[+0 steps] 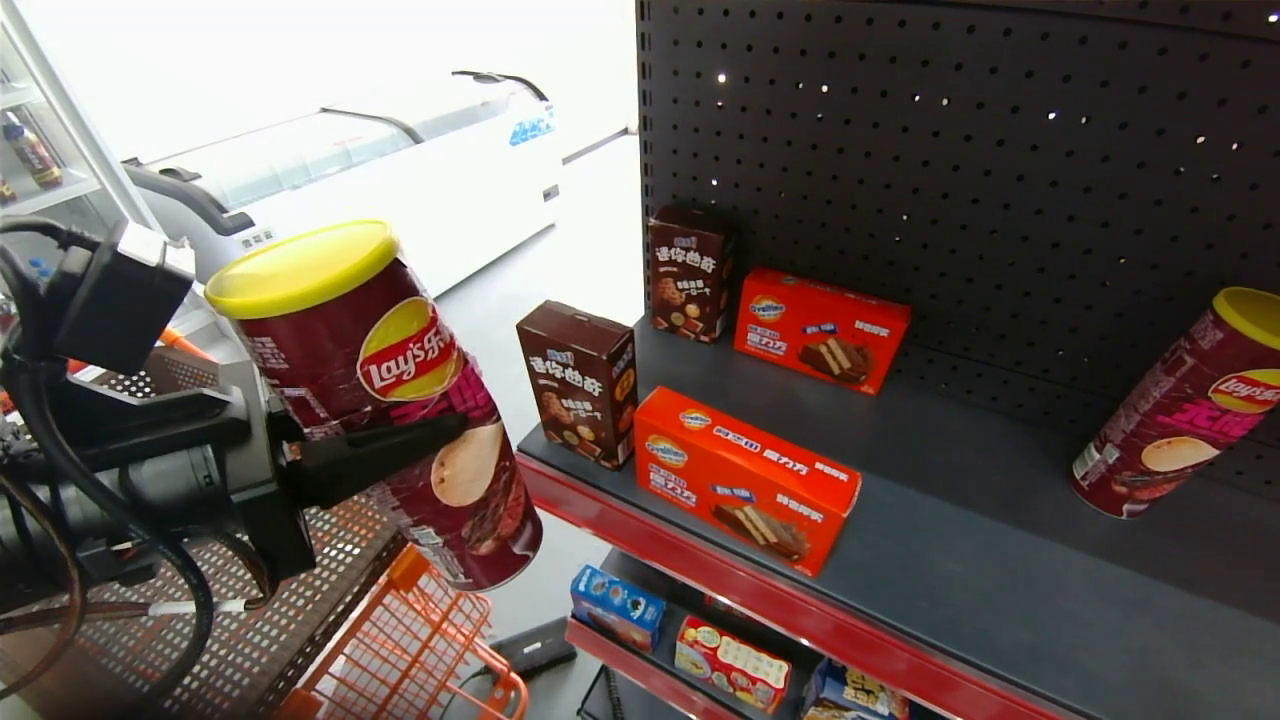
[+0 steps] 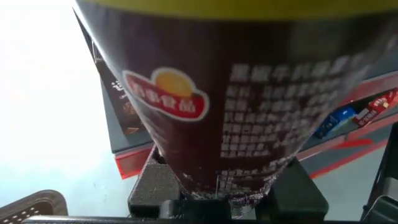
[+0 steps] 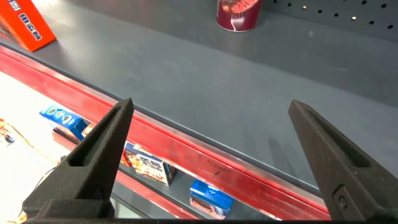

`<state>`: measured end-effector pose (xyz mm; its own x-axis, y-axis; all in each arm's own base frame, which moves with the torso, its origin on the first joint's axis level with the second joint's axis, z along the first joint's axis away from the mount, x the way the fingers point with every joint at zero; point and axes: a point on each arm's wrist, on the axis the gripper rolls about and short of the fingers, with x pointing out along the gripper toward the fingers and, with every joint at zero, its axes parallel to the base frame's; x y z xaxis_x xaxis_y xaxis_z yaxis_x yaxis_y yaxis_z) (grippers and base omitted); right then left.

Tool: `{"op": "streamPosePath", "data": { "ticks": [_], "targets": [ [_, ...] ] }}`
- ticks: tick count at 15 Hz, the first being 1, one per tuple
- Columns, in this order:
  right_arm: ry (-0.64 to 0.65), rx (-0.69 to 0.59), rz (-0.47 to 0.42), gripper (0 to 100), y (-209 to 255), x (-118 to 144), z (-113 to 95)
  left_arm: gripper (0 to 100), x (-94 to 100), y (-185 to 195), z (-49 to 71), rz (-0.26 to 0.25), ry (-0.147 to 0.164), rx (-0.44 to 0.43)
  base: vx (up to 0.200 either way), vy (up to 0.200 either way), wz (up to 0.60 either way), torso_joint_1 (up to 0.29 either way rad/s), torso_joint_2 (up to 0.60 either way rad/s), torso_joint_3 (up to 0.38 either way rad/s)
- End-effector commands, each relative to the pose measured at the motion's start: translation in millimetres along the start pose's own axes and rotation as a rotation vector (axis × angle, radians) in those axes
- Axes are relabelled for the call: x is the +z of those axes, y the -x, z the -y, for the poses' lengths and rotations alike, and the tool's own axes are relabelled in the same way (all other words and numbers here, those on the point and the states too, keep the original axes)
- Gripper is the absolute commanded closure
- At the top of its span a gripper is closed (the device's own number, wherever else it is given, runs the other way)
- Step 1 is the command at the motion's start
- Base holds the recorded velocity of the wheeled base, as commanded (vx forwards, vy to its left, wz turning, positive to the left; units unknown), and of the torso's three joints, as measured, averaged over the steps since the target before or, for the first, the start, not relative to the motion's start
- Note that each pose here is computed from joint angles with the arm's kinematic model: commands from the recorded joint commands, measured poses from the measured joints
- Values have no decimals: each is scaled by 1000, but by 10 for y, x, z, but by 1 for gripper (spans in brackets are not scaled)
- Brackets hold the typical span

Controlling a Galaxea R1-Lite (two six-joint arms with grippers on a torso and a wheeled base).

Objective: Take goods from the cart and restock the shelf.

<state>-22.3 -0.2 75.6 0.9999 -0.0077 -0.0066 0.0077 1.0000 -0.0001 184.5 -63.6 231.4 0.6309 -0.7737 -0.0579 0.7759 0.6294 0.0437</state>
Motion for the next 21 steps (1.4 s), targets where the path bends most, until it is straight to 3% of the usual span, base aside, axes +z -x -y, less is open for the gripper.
{"op": "streamPosePath", "data": {
  "ticks": [1,9,21],
  "targets": [
    [0,0,-1,0,-1,0,0,100,4,2,6,2,-2,-2,0,0,0,0,0,0],
    [0,3,-1,0,0,-2,-1,100,38,-48,60,16,-13,-104,0,0,0,0,0,0],
    [2,3,0,0,0,0,-1,100,128,-98,35,38,-29,-129,0,0,-600,1,3,2]
  ]
}}
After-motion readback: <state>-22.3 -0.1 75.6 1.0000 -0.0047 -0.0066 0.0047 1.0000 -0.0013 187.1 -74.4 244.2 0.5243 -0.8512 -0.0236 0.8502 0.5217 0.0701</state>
